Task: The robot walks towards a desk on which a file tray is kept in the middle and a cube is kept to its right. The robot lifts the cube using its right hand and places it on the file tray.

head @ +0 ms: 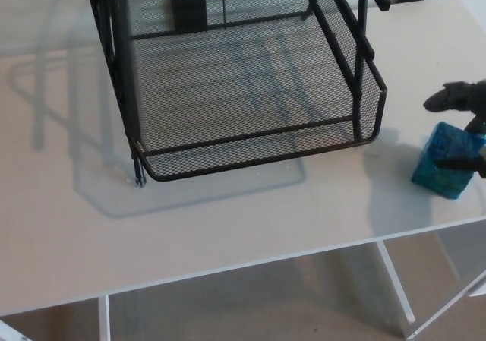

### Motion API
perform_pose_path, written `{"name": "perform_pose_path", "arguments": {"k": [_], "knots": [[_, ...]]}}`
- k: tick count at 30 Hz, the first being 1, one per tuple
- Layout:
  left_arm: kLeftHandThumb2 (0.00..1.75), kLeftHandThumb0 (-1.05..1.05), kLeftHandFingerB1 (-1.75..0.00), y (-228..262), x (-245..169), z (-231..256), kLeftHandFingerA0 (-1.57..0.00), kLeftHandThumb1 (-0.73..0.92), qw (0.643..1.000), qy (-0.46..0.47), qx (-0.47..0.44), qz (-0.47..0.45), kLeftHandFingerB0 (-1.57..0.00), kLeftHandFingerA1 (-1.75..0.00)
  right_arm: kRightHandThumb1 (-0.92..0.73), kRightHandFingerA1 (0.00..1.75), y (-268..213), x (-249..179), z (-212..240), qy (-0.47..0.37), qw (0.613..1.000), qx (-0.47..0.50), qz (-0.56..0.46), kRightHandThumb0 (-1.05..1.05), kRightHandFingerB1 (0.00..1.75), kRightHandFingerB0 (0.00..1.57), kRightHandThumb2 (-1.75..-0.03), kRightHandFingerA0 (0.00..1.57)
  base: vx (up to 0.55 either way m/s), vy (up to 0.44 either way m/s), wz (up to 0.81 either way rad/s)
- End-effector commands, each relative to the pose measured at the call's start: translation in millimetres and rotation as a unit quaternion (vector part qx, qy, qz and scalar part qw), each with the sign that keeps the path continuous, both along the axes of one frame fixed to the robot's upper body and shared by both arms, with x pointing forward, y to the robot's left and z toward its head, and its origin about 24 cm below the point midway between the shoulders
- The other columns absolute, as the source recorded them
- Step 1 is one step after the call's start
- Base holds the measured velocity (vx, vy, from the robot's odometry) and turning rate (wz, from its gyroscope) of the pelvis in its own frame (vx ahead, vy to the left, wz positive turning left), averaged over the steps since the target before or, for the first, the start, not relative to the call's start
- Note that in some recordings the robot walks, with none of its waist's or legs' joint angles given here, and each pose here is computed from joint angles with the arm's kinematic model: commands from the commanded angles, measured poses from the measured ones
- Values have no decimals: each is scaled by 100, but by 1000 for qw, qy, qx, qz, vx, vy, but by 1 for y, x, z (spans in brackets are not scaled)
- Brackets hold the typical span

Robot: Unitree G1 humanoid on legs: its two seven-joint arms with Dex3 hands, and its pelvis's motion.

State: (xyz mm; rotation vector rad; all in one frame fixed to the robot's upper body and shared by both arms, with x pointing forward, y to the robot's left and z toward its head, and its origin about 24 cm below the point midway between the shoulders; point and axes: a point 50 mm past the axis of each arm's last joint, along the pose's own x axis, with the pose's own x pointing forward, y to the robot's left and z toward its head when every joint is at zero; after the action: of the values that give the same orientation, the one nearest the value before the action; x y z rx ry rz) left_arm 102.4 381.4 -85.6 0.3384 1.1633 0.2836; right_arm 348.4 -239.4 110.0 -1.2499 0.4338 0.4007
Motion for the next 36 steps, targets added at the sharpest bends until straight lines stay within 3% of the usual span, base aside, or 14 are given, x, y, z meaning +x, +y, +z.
{"name": "perform_pose_path", "arguments": {"k": [1,3,5,8,9,13,14,15,20,25,30,31,32,36], "knots": [[89,-102,-78,5,2,5,-48,83,1000,-13,15,-14,-30,-90,-53,60,-2,-6,-5,11,998,-67,14,-77,39,3,-91,20,0,0,0],[88,-102,-77,6,3,6,-47,84,1000,-13,15,-13,-29,-90,-40,52,-1,-8,-5,20,995,-92,26,-38,49,0,-99,2,0,0,0],[88,-103,-78,6,2,6,-48,84,1000,-10,17,-20,-29,-91,-52,52,-2,-12,-4,37,993,-106,26,-73,40,5,-87,12,0,0,0],[89,-102,-79,6,3,7,-44,84,1000,-8,17,-25,-29,-91,-42,52,-3,-14,-7,47,991,-126,30,-38,50,0,-99,2,0,0,0],[88,-103,-79,6,4,7,-43,83,1000,-11,16,-23,-29,-90,-67,49,-2,-15,-8,44,988,-141,40,-69,28,12,-60,18,0,0,0],[90,-104,-79,4,5,6,-47,82,999,-5,20,-37,-31,-91,-51,55,1,-19,-17,49,989,-134,37,-65,41,5,-83,14,0,0,0],[129,-104,-74,3,5,5,-50,68,999,-8,17,-40,-29,-87,-51,61,2,-21,-23,34,985,-160,49,-66,43,8,-85,27,0,0,0],[89,-104,-78,3,6,5,-45,82,999,-7,17,-43,-31,-89,-64,65,2,-22,-25,28,984,-167,55,-59,30,15,-59,39,0,0,0],[126,-99,-72,3,6,4,-46,65,999,2,17,-45,-28,-84,-71,140,-4,-28,-41,-1,962,-254,97,-25,33,32,-63,74,0,0,0],[126,-96,-71,3,9,7,-43,65,998,13,15,-57,-26,-82,-61,151,-13,-36,-51,-29,965,-247,80,-35,52,89,-61,73,0,0,0],[92,-101,-76,4,10,9,-37,78,998,11,12,-60,-27,-86,-68,152,-14,-49,-67,-59,965,-240,87,-30,58,89,-66,79,0,0,0],[126,-99,-73,3,11,8,-42,65,998,12,9,-58,-27,-82,-69,156,-14,-53,-72,-74,964,-239,91,-31,65,91,-67,83,0,0,0],[91,-99,-75,3,11,8,-38,78,998,12,9,-55,-27,-86,-71,154,-14,-54,-74,-78,964,-237,91,-34,66,90,-61,81,0,0,0],[127,-98,-73,3,11,7,-46,66,997,19,16,-67,-29,-84,-67,166,-14,-60,-82,-93,963,-231,100,-34,81,87,-62,79,0,0,0]]}}
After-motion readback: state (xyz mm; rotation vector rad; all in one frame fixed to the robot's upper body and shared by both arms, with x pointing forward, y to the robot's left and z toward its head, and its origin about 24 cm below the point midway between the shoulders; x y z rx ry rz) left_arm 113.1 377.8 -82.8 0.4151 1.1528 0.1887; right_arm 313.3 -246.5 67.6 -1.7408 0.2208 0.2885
